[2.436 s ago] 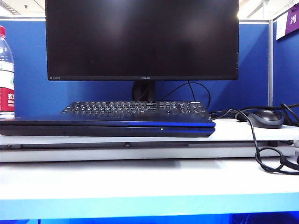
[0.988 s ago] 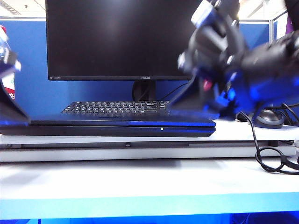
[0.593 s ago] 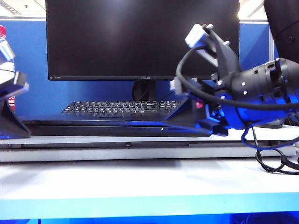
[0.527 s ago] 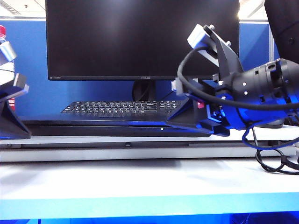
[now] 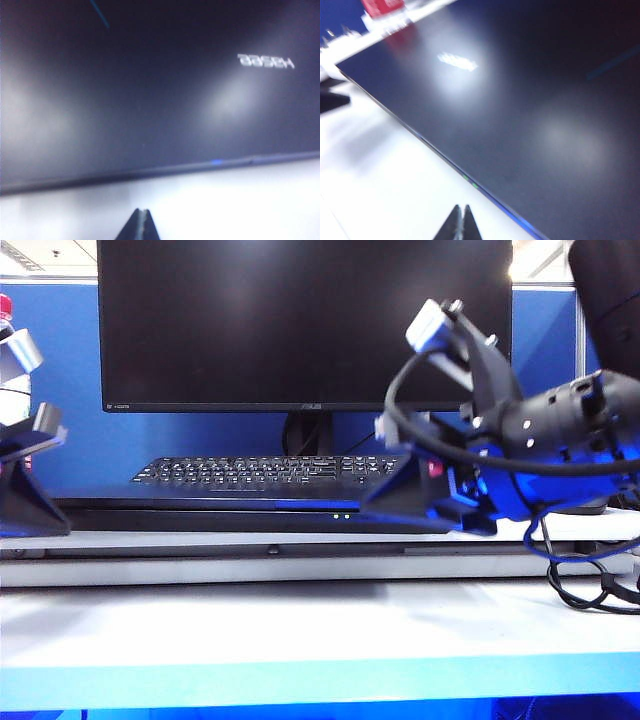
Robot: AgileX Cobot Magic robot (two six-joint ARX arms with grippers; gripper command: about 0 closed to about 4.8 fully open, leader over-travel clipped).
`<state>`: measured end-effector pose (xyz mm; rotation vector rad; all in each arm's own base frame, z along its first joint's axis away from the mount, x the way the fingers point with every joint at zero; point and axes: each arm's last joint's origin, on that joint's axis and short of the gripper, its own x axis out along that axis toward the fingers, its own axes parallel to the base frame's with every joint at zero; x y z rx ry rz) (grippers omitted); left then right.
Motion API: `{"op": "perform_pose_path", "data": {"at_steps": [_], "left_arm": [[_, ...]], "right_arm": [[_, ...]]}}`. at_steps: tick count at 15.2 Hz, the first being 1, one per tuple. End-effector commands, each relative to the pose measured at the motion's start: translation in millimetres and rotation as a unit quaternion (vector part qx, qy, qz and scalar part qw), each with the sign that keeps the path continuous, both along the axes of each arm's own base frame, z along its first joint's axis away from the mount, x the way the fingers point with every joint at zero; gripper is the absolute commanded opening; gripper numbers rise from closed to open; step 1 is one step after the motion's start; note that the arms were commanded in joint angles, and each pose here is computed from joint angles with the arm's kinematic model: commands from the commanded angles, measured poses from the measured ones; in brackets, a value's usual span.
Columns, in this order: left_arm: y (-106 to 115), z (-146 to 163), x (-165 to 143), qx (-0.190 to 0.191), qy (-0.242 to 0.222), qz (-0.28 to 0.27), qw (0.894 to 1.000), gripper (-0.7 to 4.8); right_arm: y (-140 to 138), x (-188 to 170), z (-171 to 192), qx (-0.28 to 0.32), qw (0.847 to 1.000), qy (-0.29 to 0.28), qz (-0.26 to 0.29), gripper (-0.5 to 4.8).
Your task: Open the lid of the black laptop.
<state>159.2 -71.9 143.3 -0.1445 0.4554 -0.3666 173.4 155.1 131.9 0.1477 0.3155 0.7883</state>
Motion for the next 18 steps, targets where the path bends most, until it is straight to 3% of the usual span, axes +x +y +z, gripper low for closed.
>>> {"op": "perform_pose_path", "data": {"at_steps": [1,18], "left_arm": [[-0.7,1.9,1.1,0.005,-0.011,-0.007,1.000,-0.05],[-0.7,3.2,1.6,0.005,-0.019,-0.005,1.000,-0.04]], "right_arm": [[2.1,2.2,3.0,0.003,1.000,-0.003,0.002,-0.04],[-0.1,14.7,6.0,-0.020,0.999,-0.004,-0.029,-0.04]]}}
